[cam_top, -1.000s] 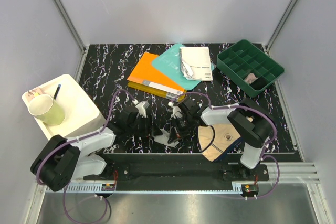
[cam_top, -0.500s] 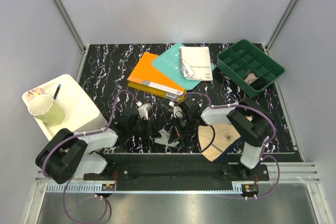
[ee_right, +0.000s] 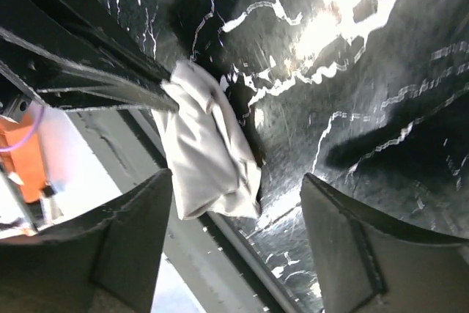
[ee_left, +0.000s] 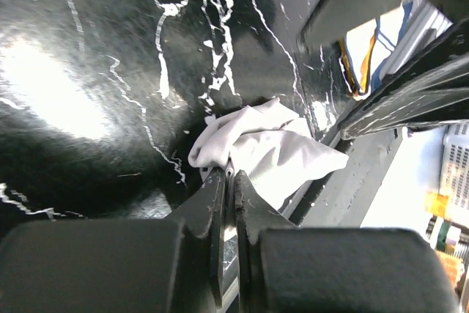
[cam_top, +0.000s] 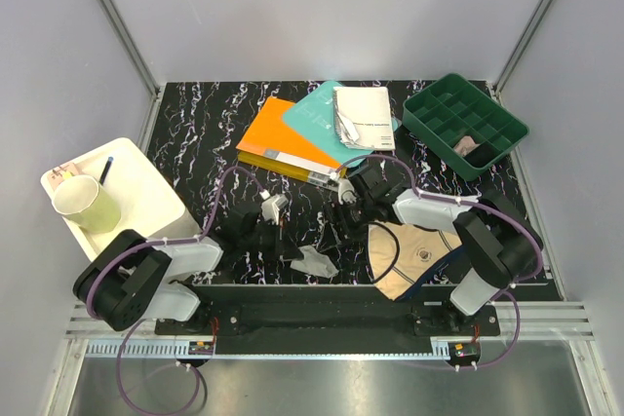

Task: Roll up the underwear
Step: Roll the underwear to the corner of the board, then pick up the underwear from the corner of the board.

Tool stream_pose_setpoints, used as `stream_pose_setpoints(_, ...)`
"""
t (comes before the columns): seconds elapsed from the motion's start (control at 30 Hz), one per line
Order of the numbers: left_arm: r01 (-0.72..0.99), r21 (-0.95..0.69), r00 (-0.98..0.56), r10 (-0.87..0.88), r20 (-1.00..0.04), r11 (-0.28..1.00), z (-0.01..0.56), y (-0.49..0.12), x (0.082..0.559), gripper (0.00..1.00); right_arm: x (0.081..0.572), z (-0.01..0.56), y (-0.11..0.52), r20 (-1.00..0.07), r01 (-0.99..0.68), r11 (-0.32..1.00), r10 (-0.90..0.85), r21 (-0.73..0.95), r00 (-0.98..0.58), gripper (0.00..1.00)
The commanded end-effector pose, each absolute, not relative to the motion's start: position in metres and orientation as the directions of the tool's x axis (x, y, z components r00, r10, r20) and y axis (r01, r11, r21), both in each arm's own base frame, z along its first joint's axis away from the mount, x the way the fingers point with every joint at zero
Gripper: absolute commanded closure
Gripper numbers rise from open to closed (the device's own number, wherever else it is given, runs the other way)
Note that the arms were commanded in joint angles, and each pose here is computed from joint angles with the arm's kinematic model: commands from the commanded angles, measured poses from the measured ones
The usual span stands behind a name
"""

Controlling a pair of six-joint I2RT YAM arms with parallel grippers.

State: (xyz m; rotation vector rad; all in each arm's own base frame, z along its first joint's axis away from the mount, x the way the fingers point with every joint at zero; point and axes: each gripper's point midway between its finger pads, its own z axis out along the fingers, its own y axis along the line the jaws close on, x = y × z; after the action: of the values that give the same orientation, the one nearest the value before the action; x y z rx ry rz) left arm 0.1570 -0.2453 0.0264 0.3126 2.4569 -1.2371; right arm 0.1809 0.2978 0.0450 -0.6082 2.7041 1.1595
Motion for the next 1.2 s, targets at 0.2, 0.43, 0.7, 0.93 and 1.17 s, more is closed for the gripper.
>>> stream_pose_setpoints(0.2, 0.437, -0.731, -0.88, 0.079, -0.469, 0.524, 0.037, -0.259, 0.156, 1.0, 0.21, 0.053, 0.328, -0.532, -0.646, 0.435, -0.367, 0.627, -0.763, 0.16)
stream_pose_setpoints(0.43, 0.43, -0.73, -0.882, 0.075, -0.465, 0.532, 0.037, -0.259, 0.158, 1.0, 0.196, 0.043, 0.338, -0.554, -0.669, 0.339, -0.381, 0.661, -0.741, 0.16)
stream_pose_setpoints(0.7, 0.413, -0.727, -0.889, 0.071, -0.452, 0.548, 0.034, -0.258, 0.158, 1.0, 0.155, 0.03, 0.347, -0.528, -0.703, 0.305, -0.489, 0.642, -0.694, 0.18)
stream_pose_setpoints(0.93, 0.389, -0.719, -0.898, 0.063, -0.436, 0.576, 0.03, -0.256, 0.161, 1.0, 0.143, 0.026, 0.343, -0.517, -0.717, 0.343, -0.515, 0.606, -0.684, 0.21)
stream_pose_setpoints(1.17, 0.381, -0.717, -0.901, 0.06, -0.43, 0.583, 0.029, -0.256, 0.162, 1.0, 0.136, 0.019, 0.339, -0.499, -0.731, 0.371, -0.55, 0.572, -0.67, 0.36)
